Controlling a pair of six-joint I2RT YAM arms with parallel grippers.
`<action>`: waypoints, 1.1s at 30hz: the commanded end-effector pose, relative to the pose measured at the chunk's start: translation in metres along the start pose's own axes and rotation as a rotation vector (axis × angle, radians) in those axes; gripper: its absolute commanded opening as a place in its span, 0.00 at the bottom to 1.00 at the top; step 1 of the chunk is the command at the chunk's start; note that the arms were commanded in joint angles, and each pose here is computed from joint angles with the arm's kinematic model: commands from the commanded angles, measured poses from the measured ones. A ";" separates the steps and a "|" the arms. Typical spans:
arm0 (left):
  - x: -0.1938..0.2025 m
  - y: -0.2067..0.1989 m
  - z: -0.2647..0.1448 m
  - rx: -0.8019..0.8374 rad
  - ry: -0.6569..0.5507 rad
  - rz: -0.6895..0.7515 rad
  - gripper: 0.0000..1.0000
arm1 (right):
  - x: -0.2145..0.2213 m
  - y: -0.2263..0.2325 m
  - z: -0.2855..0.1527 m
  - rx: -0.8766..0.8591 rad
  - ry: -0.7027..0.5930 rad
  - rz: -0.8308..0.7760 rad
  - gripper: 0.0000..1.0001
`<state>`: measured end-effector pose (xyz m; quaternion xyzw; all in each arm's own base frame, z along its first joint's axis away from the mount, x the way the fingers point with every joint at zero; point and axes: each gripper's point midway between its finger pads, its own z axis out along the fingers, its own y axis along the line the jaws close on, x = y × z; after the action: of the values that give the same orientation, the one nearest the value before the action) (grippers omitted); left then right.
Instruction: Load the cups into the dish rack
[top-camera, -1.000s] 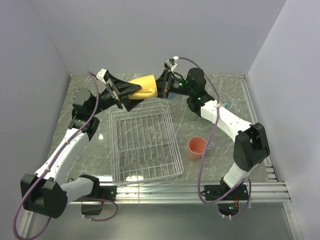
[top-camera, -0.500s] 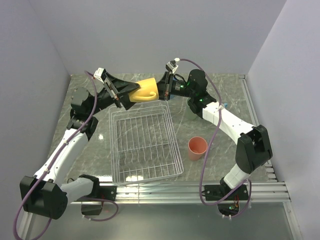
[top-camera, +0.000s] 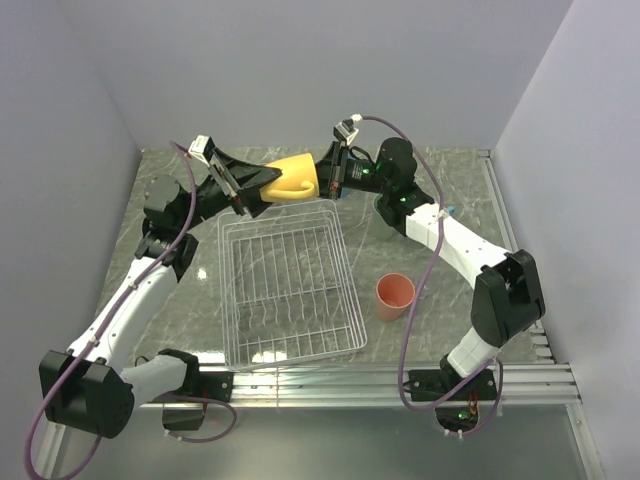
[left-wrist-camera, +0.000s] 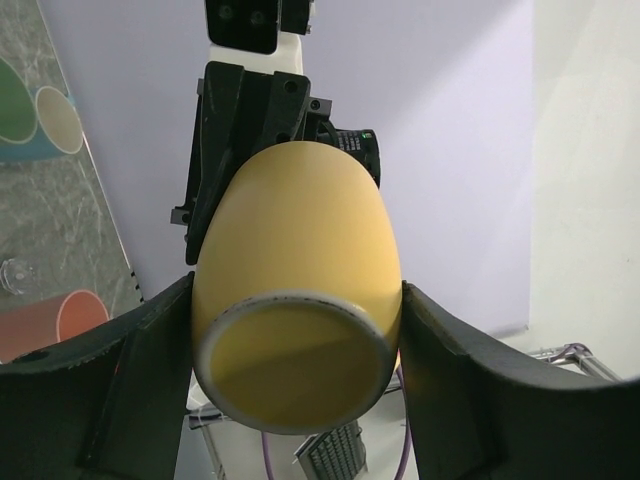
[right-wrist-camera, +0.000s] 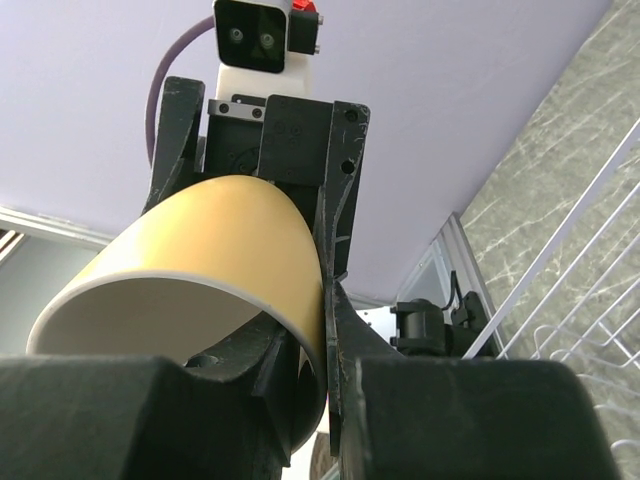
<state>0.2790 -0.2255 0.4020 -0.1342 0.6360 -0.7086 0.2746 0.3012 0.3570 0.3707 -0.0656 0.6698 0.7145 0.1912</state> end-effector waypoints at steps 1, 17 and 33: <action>0.006 -0.020 0.002 0.063 0.017 0.064 0.28 | -0.003 0.035 -0.002 -0.075 -0.015 -0.097 0.00; -0.008 0.019 -0.008 -0.160 -0.029 0.116 0.01 | -0.016 -0.060 -0.061 0.443 -0.098 -0.103 0.72; -0.082 0.147 -0.036 -1.025 0.003 0.473 0.01 | -0.022 -0.109 -0.200 0.845 -0.287 -0.053 0.71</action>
<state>0.3645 -0.1723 0.2917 -0.1494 0.8644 -0.3452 0.3336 0.3404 0.1713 0.2463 0.1152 0.8630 0.4008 0.2851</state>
